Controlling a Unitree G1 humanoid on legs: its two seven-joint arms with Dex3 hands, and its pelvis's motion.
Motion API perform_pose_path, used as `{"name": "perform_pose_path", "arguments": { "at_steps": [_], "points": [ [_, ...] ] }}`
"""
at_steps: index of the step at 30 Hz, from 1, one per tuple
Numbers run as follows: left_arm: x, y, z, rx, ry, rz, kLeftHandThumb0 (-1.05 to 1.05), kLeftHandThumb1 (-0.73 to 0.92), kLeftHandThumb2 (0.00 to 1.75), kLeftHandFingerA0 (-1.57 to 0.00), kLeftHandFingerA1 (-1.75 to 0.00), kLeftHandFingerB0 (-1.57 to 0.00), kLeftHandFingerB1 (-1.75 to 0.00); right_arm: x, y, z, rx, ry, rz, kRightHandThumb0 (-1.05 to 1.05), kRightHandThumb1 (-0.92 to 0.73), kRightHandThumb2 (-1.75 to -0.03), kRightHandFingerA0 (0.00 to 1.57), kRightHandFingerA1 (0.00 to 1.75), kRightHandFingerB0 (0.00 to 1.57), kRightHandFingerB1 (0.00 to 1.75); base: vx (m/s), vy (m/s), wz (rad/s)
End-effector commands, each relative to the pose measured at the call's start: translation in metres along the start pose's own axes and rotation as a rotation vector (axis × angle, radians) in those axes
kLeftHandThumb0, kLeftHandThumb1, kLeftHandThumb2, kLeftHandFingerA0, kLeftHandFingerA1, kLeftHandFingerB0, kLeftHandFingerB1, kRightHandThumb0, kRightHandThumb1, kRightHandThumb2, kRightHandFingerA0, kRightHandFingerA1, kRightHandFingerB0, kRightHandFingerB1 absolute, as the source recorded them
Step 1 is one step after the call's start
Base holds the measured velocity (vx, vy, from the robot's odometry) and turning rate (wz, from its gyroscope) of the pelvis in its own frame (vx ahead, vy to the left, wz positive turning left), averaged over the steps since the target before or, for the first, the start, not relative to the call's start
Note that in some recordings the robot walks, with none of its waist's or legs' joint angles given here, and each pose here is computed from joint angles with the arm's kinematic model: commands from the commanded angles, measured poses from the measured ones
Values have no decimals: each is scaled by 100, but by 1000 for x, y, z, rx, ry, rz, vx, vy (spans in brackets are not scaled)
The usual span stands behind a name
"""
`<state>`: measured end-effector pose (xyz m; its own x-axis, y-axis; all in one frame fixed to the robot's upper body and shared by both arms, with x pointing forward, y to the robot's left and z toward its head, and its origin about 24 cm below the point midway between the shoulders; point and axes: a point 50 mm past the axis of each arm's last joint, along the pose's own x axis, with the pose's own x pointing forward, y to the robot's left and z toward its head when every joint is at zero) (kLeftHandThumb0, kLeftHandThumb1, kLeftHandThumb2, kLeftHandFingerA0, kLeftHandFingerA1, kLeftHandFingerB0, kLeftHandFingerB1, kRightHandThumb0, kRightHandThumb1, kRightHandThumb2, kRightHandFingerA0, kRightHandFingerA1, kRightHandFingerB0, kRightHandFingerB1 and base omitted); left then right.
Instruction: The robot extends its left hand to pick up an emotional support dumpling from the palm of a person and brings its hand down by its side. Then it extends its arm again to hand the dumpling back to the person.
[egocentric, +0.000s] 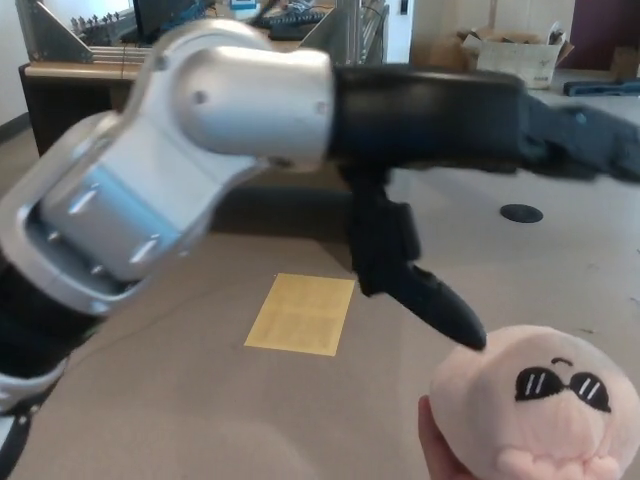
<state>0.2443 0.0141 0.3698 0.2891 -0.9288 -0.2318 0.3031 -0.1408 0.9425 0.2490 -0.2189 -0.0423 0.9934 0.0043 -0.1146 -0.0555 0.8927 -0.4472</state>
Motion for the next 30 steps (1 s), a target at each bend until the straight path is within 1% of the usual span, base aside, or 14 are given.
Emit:
{"name": "perform_pose_path", "arguments": {
  "at_steps": [1, 2, 3, 6, 7, 10, 11, 16, 23, 24, 25, 27, 28, 30],
  "points": [
    [9, -5, 7, -42, 116, -269, -58, 38, 83, 0, -5, 0, -2, 6, -6, 5, -2, -22, -11, -56, -68, -61, 62, 48, 34, 31, 0, 0, 0],
    [8, -4, 7, -40, 126, -286, -61, 40, 83, 0, -2, 0, 0, 8, -6, 6, -6, -20, -4, -60, -57, -88, 54, 59, 26, 44, 0, 0, 0],
    [8, -4, 8, -42, 128, -291, -62, 42, 83, 0, -1, 0, 0, 7, -6, 6, -8, -22, -4, -50, -69, -61, 61, 48, 34, 32, 0, 0, 0],
    [8, -4, 9, -46, 135, -302, -62, 42, 83, 0, -1, 0, 0, 7, -6, 6, -12, -25, -4, -50, -69, -61, 61, 48, 34, 32, 0, 0, 0],
    [8, -4, 9, -55, 156, -346, -65, 43, 81, 0, 0, 0, 0, 9, -4, 6, -17, -16, -8, -59, -56, -88, 56, 59, 29, 46, 0, 0, 0],
    [7, -4, 9, -59, 177, -383, -65, 43, 82, 0, 0, 0, 0, 9, -2, 7, -1, -30, -13, -56, -55, -87, 57, 61, 31, 47, 0, 0, 0],
    [8, -4, 9, -67, 182, -392, -58, 39, 81, 0, -6, 0, -3, 11, -2, 7, -18, -22, -4, -57, -56, -88, 54, 60, 31, 47, 0, 0, 0],
    [6, -2, 9, -45, 222, -409, -59, 43, 82, 0, 0, 0, -1, 13, -1, 10, -5, -36, -6, -56, -54, -87, 58, 63, 30, 47, 0, 0, 0],
    [11, -10, 10, -47, 209, -402, -59, 42, 83, 0, 0, 0, -1, 15, -1, 9, -21, -33, 13, -52, -55, -85, 57, 60, 29, 46, 0, 0, 0],
    [12, -11, 10, -48, 207, -400, -59, 42, 83, 0, 0, 0, -1, 15, -1, 8, -20, -29, 16, -47, -67, -61, 62, 48, 34, 32, 0, 0, 0],
    [13, -14, 11, -49, 204, -398, -59, 42, 83, 0, 0, 0, -1, 15, -1, 7, -20, -23, 21, -57, -56, -87, 53, 58, 27, 45, 0, 0, 0],
    [15, -16, 11, -56, 198, -400, -59, 43, 84, 0, 0, 0, 0, 16, -1, 9, -39, -32, 19, -59, -57, -87, 53, 58, 26, 45, 0, 0, 0],
    [17, -18, 12, -42, 191, -393, -59, 42, 84, 0, 0, 0, 0, 16, 0, 13, -39, -52, 19, -49, -69, -61, 59, 50, 31, 32, 0, 0, 0],
    [19, -22, 11, -36, 184, -387, -59, 41, 84, 0, 0, 0, 0, 17, 0, 13, -56, -39, 30, -55, -72, -61, 47, 50, 39, 37, 0, 0, 0]
  ]
}}
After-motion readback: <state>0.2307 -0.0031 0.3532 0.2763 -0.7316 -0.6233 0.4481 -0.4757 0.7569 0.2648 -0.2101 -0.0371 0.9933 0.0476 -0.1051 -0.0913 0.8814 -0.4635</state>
